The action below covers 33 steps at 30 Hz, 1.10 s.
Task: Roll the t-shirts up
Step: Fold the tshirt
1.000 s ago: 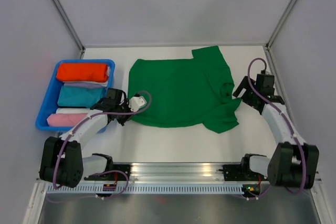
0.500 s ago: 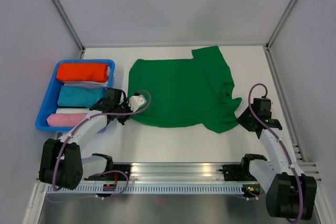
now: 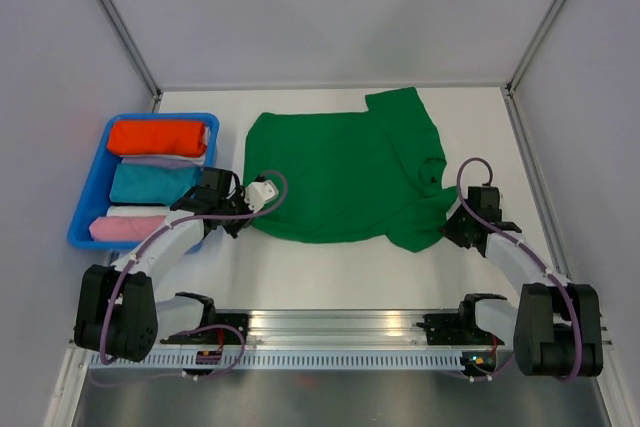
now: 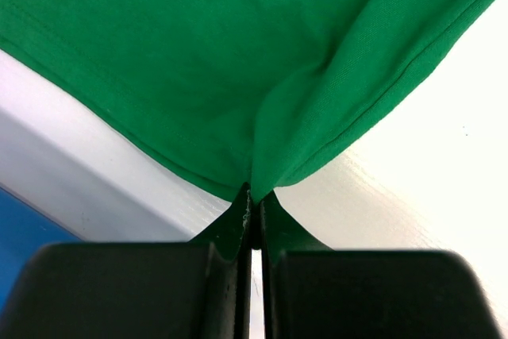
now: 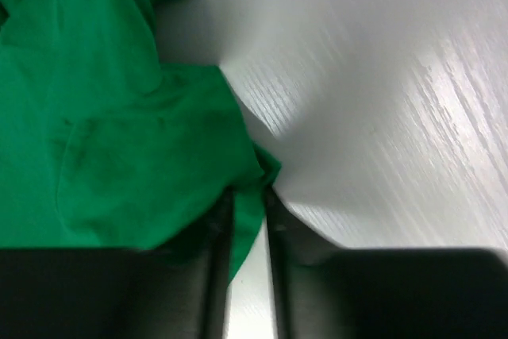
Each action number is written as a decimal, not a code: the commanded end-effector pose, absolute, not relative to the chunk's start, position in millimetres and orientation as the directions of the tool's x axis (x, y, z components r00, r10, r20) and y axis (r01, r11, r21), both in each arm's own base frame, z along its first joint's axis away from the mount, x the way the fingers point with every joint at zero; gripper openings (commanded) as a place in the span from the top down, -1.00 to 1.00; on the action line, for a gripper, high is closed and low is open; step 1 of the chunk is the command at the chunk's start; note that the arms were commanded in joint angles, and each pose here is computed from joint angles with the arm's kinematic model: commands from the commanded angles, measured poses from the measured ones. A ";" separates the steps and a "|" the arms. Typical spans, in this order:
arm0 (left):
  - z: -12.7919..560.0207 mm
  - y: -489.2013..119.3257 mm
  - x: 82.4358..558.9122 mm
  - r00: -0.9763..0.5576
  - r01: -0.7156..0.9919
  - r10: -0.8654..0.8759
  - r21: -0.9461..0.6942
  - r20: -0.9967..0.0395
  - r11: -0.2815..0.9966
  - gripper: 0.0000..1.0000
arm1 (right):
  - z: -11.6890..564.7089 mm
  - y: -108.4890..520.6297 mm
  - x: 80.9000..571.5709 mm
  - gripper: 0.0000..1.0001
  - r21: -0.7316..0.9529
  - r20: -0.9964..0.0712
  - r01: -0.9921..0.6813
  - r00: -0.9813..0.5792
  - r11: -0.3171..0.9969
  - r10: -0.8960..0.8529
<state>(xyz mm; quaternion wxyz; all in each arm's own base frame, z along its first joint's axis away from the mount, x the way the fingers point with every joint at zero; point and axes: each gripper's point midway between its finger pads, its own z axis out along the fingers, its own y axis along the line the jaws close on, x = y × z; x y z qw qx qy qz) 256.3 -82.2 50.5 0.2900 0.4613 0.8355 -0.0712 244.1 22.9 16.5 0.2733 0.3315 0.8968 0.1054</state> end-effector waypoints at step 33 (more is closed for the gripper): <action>101.6 -74.0 248.4 -0.352 0.799 0.746 0.233 -0.566 0.554 0.95 | 195.9 13.4 193.9 1.00 0.470 -0.658 0.401 -0.435 0.786 0.615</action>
